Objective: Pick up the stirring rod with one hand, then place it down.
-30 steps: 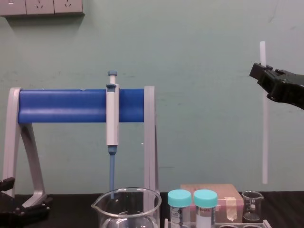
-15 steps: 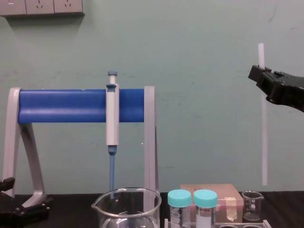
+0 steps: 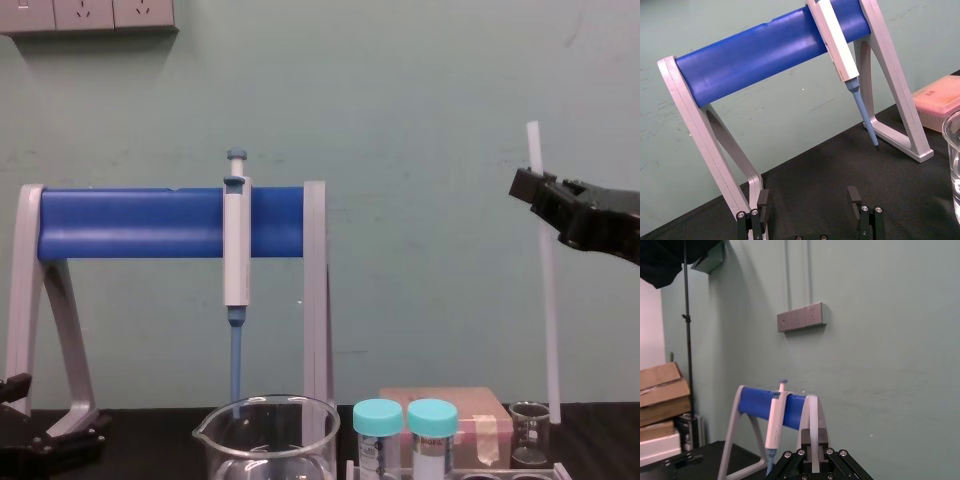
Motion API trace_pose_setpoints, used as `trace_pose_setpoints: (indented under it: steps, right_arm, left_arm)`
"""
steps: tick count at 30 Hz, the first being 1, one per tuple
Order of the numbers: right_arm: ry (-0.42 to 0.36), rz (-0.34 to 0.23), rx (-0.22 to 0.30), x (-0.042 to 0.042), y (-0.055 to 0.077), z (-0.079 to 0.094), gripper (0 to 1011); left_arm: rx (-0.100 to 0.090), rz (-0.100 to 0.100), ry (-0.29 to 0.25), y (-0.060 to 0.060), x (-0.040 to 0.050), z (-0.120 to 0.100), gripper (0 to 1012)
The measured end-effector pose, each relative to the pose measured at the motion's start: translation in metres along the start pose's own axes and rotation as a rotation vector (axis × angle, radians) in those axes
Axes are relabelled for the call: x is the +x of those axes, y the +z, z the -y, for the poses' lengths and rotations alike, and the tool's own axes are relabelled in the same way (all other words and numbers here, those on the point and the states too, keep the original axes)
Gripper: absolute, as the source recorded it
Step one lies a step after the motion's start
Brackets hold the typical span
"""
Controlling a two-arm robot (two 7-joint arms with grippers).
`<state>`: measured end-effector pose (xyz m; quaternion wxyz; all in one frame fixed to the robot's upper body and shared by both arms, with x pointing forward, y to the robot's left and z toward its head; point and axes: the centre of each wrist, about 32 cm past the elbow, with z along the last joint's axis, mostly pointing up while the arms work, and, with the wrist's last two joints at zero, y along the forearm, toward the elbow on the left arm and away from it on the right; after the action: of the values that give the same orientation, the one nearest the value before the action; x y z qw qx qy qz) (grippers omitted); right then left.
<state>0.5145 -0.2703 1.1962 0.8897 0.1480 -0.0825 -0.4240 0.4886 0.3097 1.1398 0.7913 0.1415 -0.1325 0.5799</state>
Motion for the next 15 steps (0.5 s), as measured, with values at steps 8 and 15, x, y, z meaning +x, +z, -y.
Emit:
trace_pose_setpoints:
  steps: [8,15]
  right_arm:
    - [0.036,-0.041,-0.036,0.0067,-0.009,0.002,72]
    - [0.049,-0.055,-0.054,0.0089,-0.023,0.002,72]
  left_arm:
    - [0.0,0.0,0.0,0.0,0.0,0.0,1000]
    - [0.0,0.0,0.0,0.0,0.0,0.0,1001]
